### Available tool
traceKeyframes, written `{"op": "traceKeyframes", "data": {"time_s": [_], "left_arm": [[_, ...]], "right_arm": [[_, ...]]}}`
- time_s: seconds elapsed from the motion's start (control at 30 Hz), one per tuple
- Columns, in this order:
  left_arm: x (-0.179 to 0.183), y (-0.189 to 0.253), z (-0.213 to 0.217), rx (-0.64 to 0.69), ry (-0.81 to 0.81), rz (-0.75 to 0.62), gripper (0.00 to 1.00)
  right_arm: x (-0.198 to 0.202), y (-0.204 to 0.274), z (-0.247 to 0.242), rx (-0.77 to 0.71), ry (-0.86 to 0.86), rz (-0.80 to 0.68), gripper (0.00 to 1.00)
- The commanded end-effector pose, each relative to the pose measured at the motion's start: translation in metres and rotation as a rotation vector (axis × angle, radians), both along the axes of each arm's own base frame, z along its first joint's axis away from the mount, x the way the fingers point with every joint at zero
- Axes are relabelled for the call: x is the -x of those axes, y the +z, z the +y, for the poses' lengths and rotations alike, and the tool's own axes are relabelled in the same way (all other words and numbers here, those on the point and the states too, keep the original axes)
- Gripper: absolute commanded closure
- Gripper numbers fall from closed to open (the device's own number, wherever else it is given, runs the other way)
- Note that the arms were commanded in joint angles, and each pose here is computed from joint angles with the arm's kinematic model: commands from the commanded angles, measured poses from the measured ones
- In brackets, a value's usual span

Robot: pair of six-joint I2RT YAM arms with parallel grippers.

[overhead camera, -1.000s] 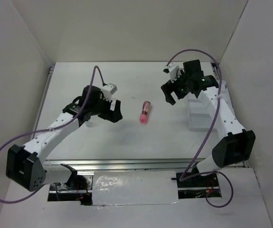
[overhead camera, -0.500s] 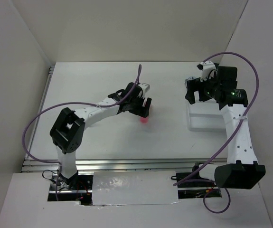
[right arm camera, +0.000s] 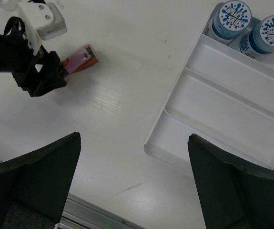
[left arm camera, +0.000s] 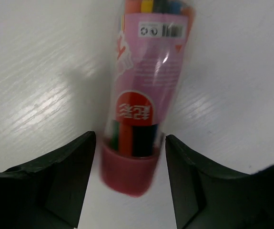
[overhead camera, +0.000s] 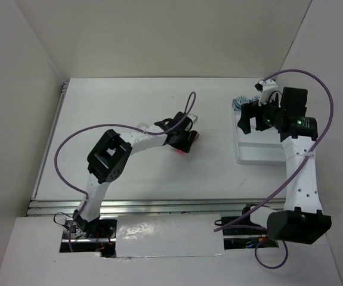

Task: Sort the stationery into containers
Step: Pick up the stationery from the center of the board, then place the stationery in the storage box.

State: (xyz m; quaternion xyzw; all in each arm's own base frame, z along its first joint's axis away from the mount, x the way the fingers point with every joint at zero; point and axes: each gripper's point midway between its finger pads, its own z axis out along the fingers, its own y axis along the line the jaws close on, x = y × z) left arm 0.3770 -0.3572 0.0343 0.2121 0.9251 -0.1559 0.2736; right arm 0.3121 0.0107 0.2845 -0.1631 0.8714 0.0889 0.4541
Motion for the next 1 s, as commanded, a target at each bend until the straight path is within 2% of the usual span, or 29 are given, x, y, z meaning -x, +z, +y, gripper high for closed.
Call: {"op": "traceKeyframes", "data": {"time_s": [0.0, 0.17, 0.23, 0.27, 0.37, 0.5, 0.67, 0.73, 0.83, 0.97], "left_arm": [[-0.006, 0.0, -0.004, -0.025, -0.041, -0.051, 0.28], [0.007, 0.011, 0.002, 0.027, -0.142, -0.055, 0.35], [0.016, 0.022, 0.007, 0.072, -0.185, -0.054, 0.42], [0.018, 0.029, 0.007, 0.106, -0.207, -0.062, 0.49], [0.039, 0.052, 0.012, 0.217, -0.303, -0.032, 0.56], [0.064, 0.078, 0.021, 0.306, -0.436, -0.026, 0.66], [0.115, 0.111, 0.016, 0.537, -0.595, 0.147, 0.8], [0.132, 0.125, 0.015, 0.597, -0.644, 0.185, 0.81], [0.154, 0.136, 0.012, 0.625, -0.682, 0.236, 0.83], [0.165, 0.147, 0.013, 0.654, -0.692, 0.247, 0.82]], "right_arm": [[0.011, 0.007, 0.005, 0.027, 0.068, -0.029, 0.0], [0.024, 0.002, 0.015, 0.102, 0.236, -0.056, 0.0], [0.027, -0.008, 0.019, 0.17, 0.318, -0.075, 0.0], [0.032, -0.015, 0.024, 0.217, 0.388, -0.089, 0.0], [0.039, -0.031, 0.034, 0.289, 0.496, -0.103, 0.0], [0.057, -0.044, 0.074, 0.296, 0.679, -0.156, 0.0], [0.074, -0.054, 0.119, 0.315, 0.829, -0.355, 0.0], [0.079, -0.053, 0.14, 0.355, 0.894, -0.464, 0.0], [0.092, -0.052, 0.166, 0.408, 1.02, -0.553, 0.0], [0.105, -0.05, 0.191, 0.463, 1.152, -0.631, 0.0]]}}
